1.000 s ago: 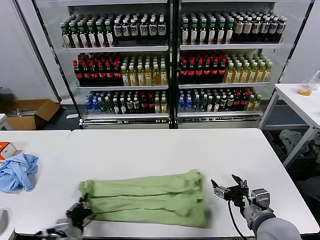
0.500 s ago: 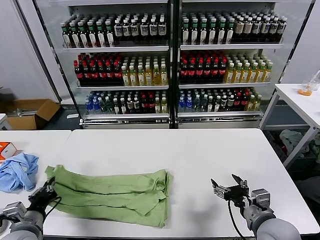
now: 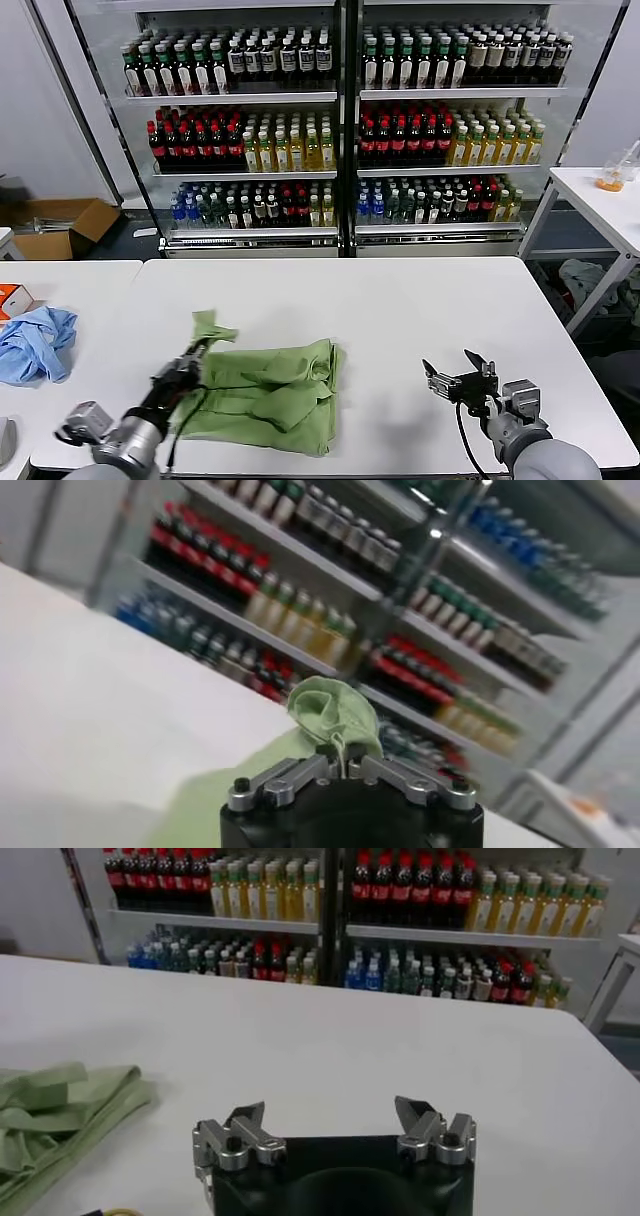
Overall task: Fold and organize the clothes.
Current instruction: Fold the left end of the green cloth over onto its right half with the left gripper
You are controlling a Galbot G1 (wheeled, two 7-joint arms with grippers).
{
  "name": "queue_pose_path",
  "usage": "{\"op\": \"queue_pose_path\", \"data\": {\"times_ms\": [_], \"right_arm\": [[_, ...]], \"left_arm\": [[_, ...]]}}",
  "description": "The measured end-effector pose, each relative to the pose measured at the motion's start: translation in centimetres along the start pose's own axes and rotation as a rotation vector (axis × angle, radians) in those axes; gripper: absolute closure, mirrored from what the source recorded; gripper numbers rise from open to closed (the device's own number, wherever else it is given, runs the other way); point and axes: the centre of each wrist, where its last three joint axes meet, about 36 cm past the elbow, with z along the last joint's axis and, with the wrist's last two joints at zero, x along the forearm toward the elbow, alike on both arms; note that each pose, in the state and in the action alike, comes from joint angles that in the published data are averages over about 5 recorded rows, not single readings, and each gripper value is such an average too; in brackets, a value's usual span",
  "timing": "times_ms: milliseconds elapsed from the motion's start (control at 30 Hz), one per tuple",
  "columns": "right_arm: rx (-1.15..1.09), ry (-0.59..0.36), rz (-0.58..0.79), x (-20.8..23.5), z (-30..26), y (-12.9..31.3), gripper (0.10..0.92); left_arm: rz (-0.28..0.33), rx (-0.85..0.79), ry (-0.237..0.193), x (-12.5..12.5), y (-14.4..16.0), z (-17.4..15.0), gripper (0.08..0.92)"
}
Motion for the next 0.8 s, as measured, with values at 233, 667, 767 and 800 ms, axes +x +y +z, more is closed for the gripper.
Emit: {"op": "queue_pose_path", "data": {"times_ms": [233, 667, 767, 800], "right_arm": [[0.003, 0.003, -0.001, -0.4, 0.0, -0.1, 0.200], [0.005, 0.007, -0.001, -1.4, 0.0, -0.5, 0.200], [0.006, 0.007, -0.002, -1.6, -0.1, -0.5, 0.200], [0.007, 0.006, -0.002, -1.6, -0.1, -0.5, 0.200]], "left_arm": [[0.094, 0.055, 0.064, -1.5, -2.6, 3.3, 0.895], [0.157, -0.015, 0.168, -4.5, -5.2, 8.9, 0.846], [0.170, -0.040, 0.186, -4.7, -5.4, 9.6, 0.764], [0.176, -0.046, 0.190, -4.8, -5.4, 9.8, 0.738]]}}
